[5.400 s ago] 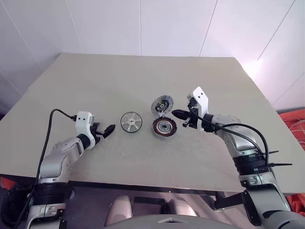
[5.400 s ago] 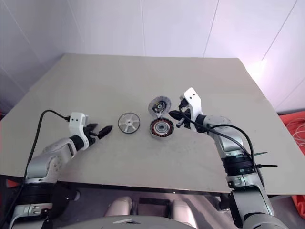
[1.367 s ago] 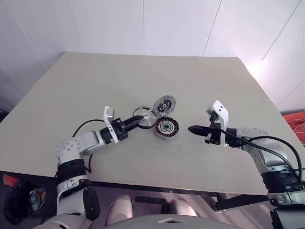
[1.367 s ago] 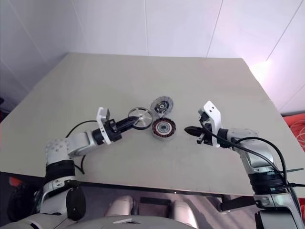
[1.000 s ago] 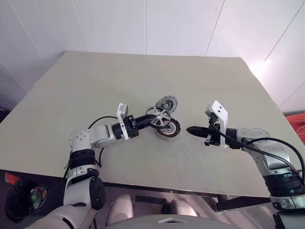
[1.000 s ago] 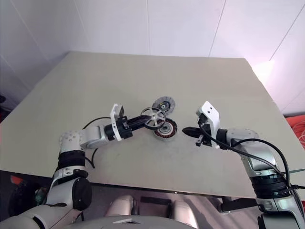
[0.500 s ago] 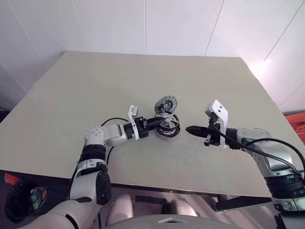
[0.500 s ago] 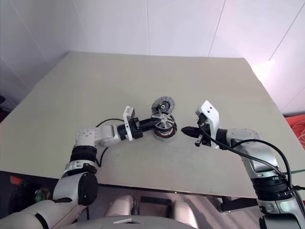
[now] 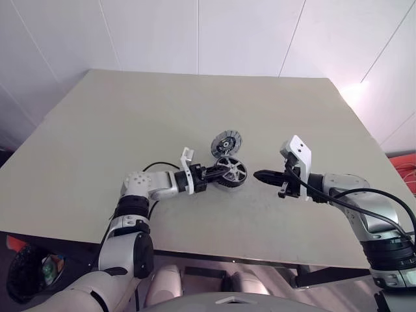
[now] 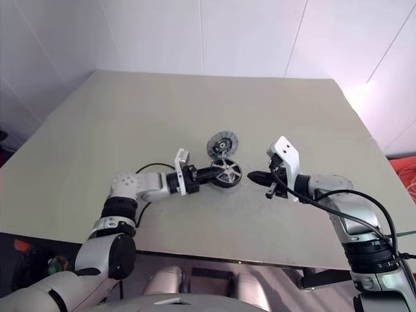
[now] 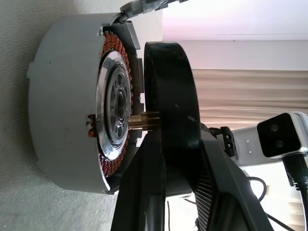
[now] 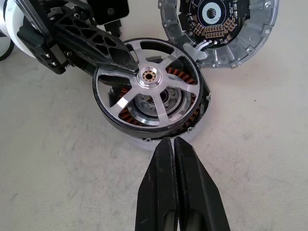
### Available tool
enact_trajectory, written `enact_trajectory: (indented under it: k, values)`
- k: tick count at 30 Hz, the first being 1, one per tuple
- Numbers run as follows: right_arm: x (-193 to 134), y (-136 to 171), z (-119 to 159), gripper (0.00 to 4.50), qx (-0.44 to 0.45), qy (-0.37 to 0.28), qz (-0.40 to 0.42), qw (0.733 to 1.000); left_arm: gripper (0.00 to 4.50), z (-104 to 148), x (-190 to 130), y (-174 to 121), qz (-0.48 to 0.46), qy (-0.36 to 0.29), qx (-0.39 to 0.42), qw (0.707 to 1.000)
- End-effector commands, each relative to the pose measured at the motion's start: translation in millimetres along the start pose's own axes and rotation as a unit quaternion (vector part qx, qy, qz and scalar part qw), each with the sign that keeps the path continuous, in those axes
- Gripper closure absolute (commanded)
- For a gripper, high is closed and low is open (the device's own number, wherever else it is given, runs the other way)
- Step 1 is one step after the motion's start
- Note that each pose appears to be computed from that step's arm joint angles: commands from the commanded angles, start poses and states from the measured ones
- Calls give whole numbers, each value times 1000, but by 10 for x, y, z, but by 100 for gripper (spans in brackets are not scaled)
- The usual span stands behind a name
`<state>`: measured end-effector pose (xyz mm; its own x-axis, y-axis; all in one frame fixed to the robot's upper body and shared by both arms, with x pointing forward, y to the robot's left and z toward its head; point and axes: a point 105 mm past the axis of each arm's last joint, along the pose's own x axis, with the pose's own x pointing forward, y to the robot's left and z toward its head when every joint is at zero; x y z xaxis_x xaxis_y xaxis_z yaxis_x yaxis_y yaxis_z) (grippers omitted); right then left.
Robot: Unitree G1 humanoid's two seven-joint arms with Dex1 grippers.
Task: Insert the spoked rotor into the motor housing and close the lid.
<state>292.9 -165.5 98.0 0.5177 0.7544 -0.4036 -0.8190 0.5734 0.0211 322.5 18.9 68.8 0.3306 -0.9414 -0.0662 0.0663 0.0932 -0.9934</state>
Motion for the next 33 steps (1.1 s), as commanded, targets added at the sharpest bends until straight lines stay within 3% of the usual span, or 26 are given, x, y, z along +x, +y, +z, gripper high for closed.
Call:
enact_trajectory:
  k: [1, 24, 29, 33]
  values:
    - [-36, -11, 128, 450, -16, -22, -4, 1000, 408, 56, 22, -92, -16, -5, 12, 1000]
    - [-44, 43, 113, 450, -15, -22, 11, 1000, 408, 24, 160, 73, 11, -2, 10, 1000]
    - [-36, 34, 114, 450, -16, -24, 9, 1000, 248, 10, 156, 94, 17, 4, 10, 1000]
    - [-25, 25, 114, 450, -16, -25, 9, 1000, 248, 23, 114, 58, 9, 6, 13, 1000]
